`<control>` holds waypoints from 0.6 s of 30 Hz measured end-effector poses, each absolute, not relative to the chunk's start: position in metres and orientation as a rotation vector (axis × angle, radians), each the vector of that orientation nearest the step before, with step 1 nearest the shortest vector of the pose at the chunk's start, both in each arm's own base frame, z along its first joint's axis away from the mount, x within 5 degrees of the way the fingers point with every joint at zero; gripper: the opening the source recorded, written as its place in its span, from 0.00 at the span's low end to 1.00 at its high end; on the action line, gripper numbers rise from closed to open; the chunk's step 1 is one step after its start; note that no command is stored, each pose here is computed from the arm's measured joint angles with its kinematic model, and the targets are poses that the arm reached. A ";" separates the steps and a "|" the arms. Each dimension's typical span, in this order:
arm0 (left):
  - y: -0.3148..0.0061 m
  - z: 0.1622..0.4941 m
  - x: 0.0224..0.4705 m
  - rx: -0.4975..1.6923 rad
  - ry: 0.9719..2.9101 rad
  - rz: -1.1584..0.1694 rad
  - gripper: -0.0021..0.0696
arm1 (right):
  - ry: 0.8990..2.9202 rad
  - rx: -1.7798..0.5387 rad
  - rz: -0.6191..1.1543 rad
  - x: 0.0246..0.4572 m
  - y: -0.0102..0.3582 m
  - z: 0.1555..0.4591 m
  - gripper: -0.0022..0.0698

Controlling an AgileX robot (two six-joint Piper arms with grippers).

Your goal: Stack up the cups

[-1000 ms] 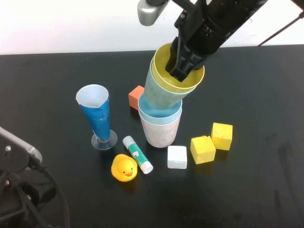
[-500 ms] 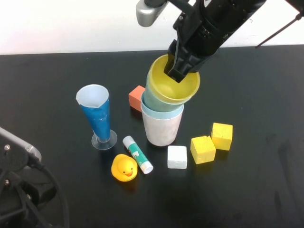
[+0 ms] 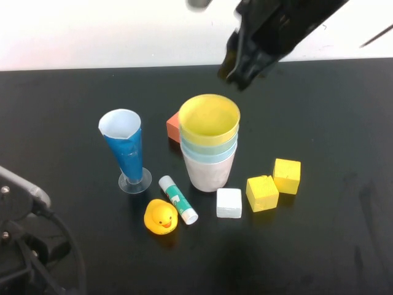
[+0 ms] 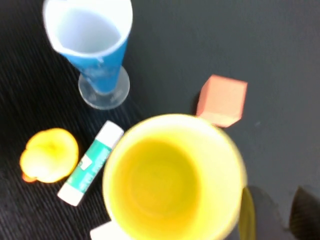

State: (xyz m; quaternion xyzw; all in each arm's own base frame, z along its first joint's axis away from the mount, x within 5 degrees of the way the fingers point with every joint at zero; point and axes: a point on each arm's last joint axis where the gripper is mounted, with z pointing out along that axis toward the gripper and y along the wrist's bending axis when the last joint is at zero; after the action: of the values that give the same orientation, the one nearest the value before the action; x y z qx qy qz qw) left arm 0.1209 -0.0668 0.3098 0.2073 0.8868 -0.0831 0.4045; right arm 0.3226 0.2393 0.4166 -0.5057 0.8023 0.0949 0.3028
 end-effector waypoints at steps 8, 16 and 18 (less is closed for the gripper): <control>-0.044 0.301 0.093 0.369 2.145 -0.258 0.03 | 1.958 -1.336 0.286 0.268 0.207 0.475 0.07; -0.012 0.299 0.045 0.288 1.903 -0.338 0.03 | 1.840 -1.282 0.306 0.202 0.164 0.465 0.03; -0.007 0.299 0.038 0.276 1.859 -0.353 0.03 | 1.790 -1.233 0.315 0.185 0.152 0.452 0.03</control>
State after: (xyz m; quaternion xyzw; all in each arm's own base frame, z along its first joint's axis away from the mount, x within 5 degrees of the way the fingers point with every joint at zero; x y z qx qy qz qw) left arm 0.0379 -0.0068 0.2993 0.1180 0.7941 -0.1510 0.5768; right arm 0.1853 0.1525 0.4520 -0.5000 0.7256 0.1276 0.4552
